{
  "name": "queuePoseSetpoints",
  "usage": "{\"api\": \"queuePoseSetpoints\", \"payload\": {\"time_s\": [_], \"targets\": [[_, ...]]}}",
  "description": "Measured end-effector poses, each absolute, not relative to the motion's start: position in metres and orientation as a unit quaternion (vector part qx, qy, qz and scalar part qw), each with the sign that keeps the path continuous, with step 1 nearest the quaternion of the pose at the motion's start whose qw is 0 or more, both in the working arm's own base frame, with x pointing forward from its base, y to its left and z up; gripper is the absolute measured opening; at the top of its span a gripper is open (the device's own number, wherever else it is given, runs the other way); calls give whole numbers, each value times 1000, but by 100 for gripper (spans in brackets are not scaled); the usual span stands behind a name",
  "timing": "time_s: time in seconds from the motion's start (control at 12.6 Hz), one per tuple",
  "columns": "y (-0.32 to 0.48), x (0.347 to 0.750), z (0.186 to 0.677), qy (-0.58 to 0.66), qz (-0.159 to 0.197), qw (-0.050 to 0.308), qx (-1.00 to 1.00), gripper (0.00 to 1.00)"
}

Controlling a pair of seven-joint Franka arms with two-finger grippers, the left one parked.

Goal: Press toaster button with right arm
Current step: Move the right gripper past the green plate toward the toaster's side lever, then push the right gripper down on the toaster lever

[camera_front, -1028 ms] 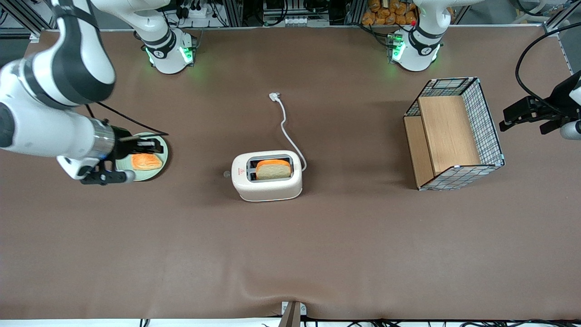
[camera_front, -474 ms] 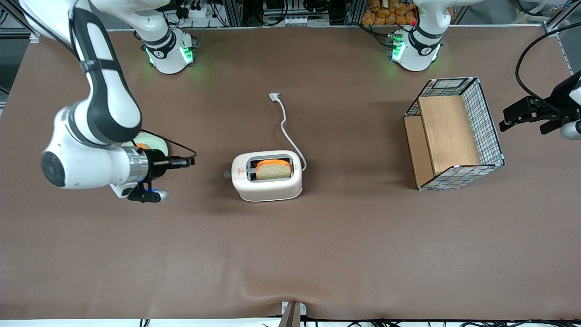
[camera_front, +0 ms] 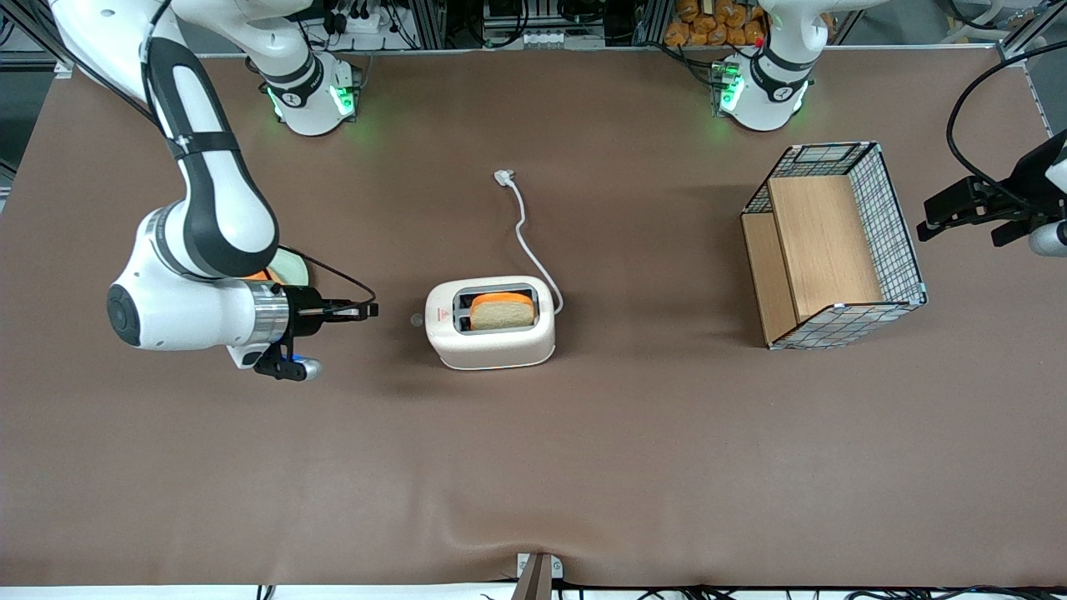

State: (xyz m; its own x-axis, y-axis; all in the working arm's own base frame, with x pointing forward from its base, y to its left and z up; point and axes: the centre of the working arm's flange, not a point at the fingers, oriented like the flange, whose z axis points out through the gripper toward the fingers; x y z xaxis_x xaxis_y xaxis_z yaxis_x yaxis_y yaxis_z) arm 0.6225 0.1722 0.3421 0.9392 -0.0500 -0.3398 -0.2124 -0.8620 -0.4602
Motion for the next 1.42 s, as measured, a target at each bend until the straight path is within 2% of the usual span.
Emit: {"api": "queuePoseSetpoints", "payload": {"time_s": [0.47,1.42], "targets": [[198,615,326,66,139,248,-956,1],[223,610,298,61,132,238,-960,1]]}}
